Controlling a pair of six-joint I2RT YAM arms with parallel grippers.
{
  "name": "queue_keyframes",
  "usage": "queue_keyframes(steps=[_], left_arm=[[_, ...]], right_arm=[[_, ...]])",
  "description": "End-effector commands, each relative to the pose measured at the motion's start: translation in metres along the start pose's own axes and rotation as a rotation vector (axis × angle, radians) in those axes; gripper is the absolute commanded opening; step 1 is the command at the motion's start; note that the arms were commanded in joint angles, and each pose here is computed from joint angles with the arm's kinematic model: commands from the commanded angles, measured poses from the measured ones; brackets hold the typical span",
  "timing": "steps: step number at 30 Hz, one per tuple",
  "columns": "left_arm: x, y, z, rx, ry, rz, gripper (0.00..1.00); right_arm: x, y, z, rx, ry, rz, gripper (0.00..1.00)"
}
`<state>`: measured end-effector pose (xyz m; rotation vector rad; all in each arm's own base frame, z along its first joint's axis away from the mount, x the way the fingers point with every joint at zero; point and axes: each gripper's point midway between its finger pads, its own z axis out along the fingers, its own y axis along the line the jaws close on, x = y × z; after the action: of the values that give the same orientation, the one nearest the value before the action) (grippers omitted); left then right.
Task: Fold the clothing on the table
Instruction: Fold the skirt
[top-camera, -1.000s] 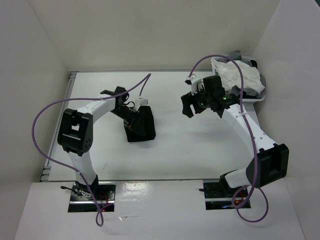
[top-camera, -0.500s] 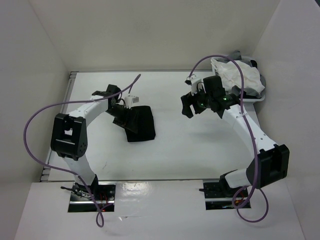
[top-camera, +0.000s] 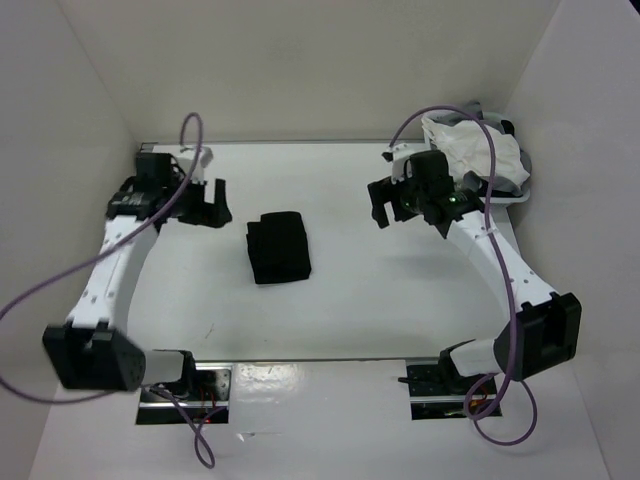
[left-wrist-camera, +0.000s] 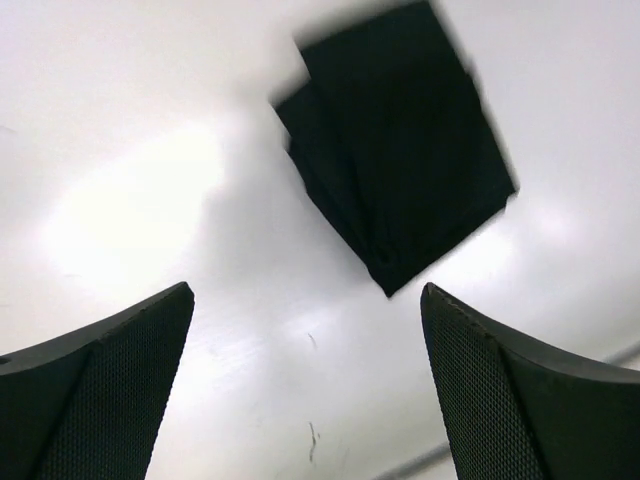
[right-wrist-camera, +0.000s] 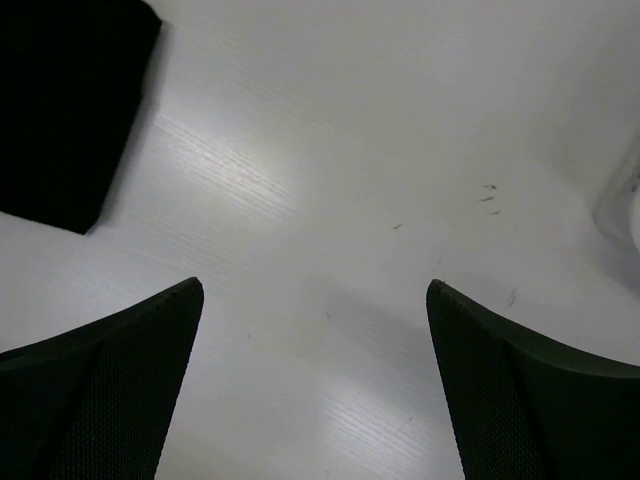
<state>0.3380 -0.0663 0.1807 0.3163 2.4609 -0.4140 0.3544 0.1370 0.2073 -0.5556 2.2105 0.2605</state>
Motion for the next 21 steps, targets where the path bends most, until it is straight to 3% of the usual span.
queue_keyframes(steps=[1,7,12,21], left_arm=[[-0.03,0.001,-0.078,-0.133,-0.302,-0.006,1.0],[-0.005,0.04,-0.116,-0.337,-0.402,-0.087,1.0],[0.014,0.061,-0.109,-0.377,-0.384,-0.124,1.0],[0.022,0.075,-0.104,-0.377,-0.355,-0.152,1.0]], right_arm=[[-0.029,-0.031,-0.025,0.155,-0.136,0.087,0.96],[-0.014,-0.066,-0.067,0.277,-0.205,0.193,0.99],[0.013,-0.068,-0.072,0.319,-0.16,0.191,0.99],[0.02,-0.081,-0.08,0.369,-0.156,0.203,0.99]])
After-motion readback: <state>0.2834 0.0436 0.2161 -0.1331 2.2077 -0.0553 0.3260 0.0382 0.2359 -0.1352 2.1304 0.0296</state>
